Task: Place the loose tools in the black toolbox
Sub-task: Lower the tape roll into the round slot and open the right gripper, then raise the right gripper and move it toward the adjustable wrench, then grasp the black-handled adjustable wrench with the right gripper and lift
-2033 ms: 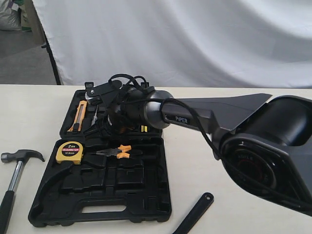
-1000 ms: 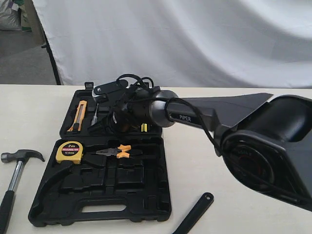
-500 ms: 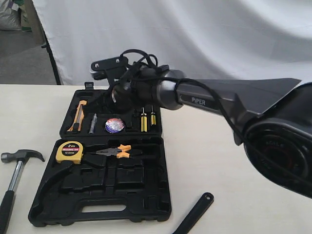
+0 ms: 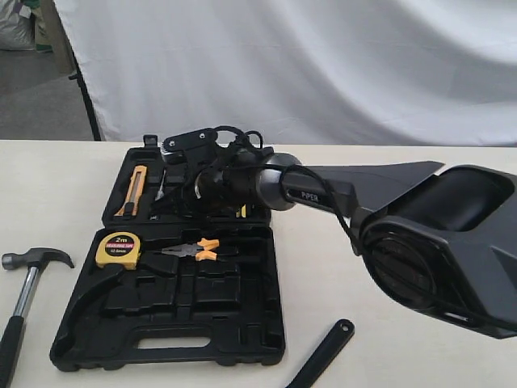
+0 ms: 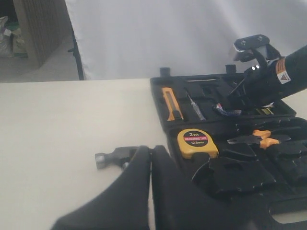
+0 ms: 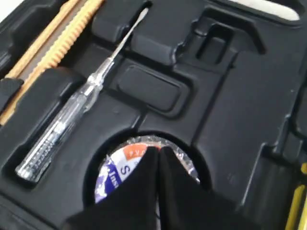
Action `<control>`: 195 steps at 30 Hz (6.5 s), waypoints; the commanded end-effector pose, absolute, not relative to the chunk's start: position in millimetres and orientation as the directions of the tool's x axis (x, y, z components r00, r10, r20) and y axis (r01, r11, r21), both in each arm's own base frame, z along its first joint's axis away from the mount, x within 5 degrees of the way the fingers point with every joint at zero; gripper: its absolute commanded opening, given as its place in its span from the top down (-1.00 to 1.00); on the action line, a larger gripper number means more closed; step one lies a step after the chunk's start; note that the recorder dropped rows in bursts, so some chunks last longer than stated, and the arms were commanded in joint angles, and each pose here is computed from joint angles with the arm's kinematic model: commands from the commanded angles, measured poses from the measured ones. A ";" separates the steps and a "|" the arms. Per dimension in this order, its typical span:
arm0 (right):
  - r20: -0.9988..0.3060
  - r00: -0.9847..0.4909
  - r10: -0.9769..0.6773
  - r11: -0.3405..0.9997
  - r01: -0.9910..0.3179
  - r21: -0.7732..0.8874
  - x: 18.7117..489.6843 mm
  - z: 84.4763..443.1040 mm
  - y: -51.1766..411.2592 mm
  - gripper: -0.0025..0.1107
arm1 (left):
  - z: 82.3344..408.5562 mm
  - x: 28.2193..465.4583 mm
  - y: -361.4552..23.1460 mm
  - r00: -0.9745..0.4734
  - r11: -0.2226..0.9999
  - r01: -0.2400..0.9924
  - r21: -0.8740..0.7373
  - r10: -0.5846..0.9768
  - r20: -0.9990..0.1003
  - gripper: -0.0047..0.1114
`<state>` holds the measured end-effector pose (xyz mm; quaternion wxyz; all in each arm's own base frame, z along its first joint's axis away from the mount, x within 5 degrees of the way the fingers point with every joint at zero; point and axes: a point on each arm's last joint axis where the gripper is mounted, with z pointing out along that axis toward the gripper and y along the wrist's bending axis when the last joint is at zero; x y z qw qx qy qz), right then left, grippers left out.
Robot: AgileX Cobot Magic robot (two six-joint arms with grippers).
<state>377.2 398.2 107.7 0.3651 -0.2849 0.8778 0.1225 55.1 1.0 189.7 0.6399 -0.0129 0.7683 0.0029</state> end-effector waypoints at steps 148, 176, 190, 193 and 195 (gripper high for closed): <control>-0.443 -0.172 -0.880 0.142 -0.985 0.099 165.6 167.4 305.6 -0.03 | 188.8 55.0 0.9 -0.180 0.999 -0.028 -0.030 -0.034 -0.983 0.91; -0.132 0.361 -0.923 -0.373 -0.924 0.082 176.6 109.9 304.3 -0.13 | 188.8 55.0 0.9 -0.180 0.999 -0.028 -0.030 -0.034 -0.983 0.91; -0.079 0.466 -0.882 -0.471 -0.879 0.074 146.5 109.3 317.2 0.93 | 188.8 55.0 0.9 -0.180 0.999 -0.028 -0.030 -0.034 -0.983 0.91; -0.046 0.452 -0.891 -0.454 -0.889 0.057 146.2 109.1 317.0 0.96 | 188.8 55.0 0.8 -0.180 0.999 -0.027 -0.034 -0.038 -0.983 0.91; -0.047 0.443 -0.895 -0.446 -0.893 0.058 146.1 109.1 317.0 0.96 | 188.8 55.0 0.8 -0.180 0.999 -0.027 -0.034 -0.038 -0.983 0.91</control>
